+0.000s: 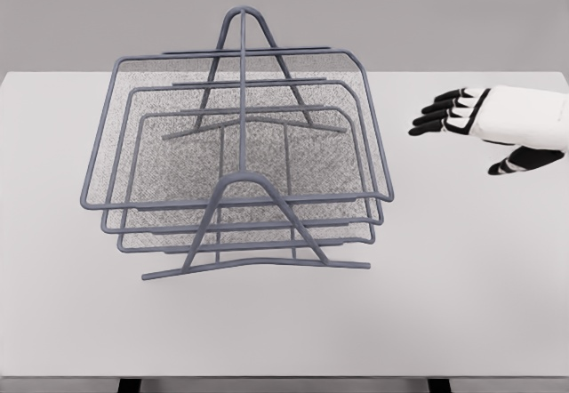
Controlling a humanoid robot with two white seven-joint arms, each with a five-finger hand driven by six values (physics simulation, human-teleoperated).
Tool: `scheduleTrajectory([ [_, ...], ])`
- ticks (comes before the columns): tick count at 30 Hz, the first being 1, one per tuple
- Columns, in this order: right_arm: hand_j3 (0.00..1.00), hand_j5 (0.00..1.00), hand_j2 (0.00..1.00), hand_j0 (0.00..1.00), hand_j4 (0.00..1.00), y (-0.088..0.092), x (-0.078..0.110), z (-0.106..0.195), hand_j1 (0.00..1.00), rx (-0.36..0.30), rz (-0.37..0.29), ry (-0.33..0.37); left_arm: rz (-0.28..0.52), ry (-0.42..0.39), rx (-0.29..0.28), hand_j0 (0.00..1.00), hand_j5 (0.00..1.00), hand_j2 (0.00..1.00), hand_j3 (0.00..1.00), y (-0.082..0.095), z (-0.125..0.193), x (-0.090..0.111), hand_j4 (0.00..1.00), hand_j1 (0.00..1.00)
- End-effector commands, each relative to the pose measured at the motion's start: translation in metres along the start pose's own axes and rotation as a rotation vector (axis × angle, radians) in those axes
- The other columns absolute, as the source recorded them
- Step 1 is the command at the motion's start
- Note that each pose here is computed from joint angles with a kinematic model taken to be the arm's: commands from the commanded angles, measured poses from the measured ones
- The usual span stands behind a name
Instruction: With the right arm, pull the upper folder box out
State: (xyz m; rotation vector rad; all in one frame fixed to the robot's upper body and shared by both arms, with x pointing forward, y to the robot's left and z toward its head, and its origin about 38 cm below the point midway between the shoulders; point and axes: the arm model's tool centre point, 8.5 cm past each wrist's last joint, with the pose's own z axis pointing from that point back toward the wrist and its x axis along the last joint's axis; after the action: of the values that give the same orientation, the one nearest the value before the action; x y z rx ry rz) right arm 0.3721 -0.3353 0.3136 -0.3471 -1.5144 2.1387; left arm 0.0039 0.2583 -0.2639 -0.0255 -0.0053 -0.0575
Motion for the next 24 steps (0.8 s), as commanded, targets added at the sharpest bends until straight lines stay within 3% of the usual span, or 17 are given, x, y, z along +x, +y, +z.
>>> scheduleTrajectory([
  [1,1.0,1.0,1.0,1.0,1.0,0.001,-0.002,0.005,1.0,0.019,0.0,0.016,0.0,0.001,0.0,1.0,1.0,1.0,1.0,0.0,0.0,0.0,1.0,1.0],
  [3,1.0,1.0,1.0,1.0,1.0,0.004,-0.002,-0.005,1.0,0.017,0.016,0.008,0.0,-0.001,0.0,1.0,1.0,1.0,1.0,0.0,0.0,0.0,1.0,1.0],
  [4,1.0,1.0,1.0,1.0,1.0,-0.012,0.0,-0.033,1.0,-0.05,0.122,0.003,0.0,-0.001,0.0,1.0,1.0,1.0,1.0,0.0,0.0,0.0,1.0,1.0],
  [5,1.0,1.0,1.0,1.0,1.0,-0.017,-0.003,-0.047,1.0,-0.044,0.221,0.048,0.0,0.002,0.0,1.0,1.0,1.0,1.0,0.0,0.0,0.0,1.0,1.0],
  [7,1.0,1.0,1.0,1.0,1.0,-0.012,-0.024,-0.038,1.0,-0.017,0.182,0.109,0.0,-0.001,0.0,1.0,1.0,1.0,1.0,0.0,0.0,0.0,1.0,1.0],
  [11,1.0,1.0,1.0,1.0,1.0,-0.012,-0.033,-0.038,1.0,-0.018,0.158,0.125,0.0,0.002,0.0,1.0,1.0,1.0,1.0,0.0,0.0,0.0,1.0,1.0],
  [14,1.0,1.0,1.0,1.0,1.0,-0.008,-0.023,-0.066,1.0,-0.046,0.136,0.058,0.0,0.001,0.0,1.0,1.0,1.0,1.0,0.0,0.0,0.0,1.0,1.0],
  [18,1.0,1.0,1.0,1.0,1.0,-0.01,-0.016,-0.07,1.0,-0.071,0.113,0.021,0.0,-0.001,0.0,1.0,1.0,1.0,1.0,0.0,0.0,0.0,1.0,1.0],
  [21,1.0,1.0,1.0,1.0,1.0,-0.028,-0.012,-0.068,1.0,-0.115,0.12,-0.004,0.0,-0.001,0.0,1.0,1.0,1.0,1.0,0.0,0.0,0.0,1.0,1.0],
  [22,1.0,1.0,1.0,1.0,1.0,-0.029,-0.002,-0.079,1.0,-0.125,0.126,-0.044,0.0,-0.001,0.0,1.0,1.0,1.0,1.0,0.0,0.0,0.0,1.0,1.0],
  [24,1.0,1.0,1.0,1.0,1.0,-0.02,0.002,-0.087,1.0,-0.096,0.117,-0.066,0.0,0.001,0.0,1.0,1.0,1.0,1.0,0.0,0.0,0.0,1.0,1.0],
])
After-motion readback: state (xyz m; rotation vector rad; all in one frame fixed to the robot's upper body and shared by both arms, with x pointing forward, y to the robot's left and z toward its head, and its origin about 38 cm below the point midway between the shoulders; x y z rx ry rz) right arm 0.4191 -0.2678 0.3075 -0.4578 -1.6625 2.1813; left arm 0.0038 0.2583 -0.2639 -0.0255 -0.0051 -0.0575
